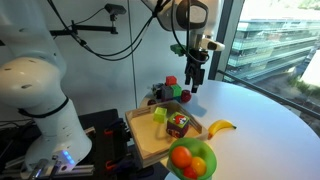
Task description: Put the banana in the crate
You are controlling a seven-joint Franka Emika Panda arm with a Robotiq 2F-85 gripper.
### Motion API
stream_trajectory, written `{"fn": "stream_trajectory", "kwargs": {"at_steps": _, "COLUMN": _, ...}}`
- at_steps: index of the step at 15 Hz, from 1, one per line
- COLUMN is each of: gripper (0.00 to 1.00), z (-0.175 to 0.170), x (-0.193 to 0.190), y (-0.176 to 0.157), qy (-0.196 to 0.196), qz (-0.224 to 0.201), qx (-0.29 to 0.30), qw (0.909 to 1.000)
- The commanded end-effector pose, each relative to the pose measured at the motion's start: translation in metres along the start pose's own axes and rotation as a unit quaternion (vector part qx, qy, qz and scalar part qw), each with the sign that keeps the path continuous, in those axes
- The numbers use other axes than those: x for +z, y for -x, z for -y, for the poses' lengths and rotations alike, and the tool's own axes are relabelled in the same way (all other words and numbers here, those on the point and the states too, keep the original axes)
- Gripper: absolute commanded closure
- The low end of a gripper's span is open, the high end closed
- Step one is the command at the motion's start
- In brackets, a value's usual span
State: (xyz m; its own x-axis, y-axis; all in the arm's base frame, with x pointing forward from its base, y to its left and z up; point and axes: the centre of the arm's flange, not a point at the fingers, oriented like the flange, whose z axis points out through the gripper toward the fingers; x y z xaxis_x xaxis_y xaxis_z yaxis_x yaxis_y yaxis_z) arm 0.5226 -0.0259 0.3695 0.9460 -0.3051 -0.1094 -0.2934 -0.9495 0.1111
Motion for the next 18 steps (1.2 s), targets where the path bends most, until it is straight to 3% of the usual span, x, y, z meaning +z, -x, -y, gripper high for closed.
{"fn": "stream_trajectory", "kwargs": {"at_steps": 1, "gripper": 0.0, "z": -0.011, "x": 0.005, "y": -0.029, "qy": -0.001, "qz": -0.011, "qx": 0.022, "qw": 0.9997}}
{"fn": "stream_trajectory", "kwargs": {"at_steps": 9, "gripper": 0.0, "z": -0.046, "x": 0.025, "y": -0.071, "qy": -0.002, "qz": -0.045, "qx": 0.067, "qw": 0.9967}}
{"fn": "stream_trajectory", "kwargs": {"at_steps": 11, "gripper": 0.0, "z": -0.046, "x": 0.03, "y": -0.059, "qy": -0.009, "qz": -0.037, "qx": 0.056, "qw": 0.9977}}
{"fn": "stream_trajectory", "kwargs": {"at_steps": 18, "gripper": 0.0, "z": -0.05, "x": 0.03, "y": -0.065, "qy": -0.009, "qz": -0.039, "qx": 0.063, "qw": 0.9972}}
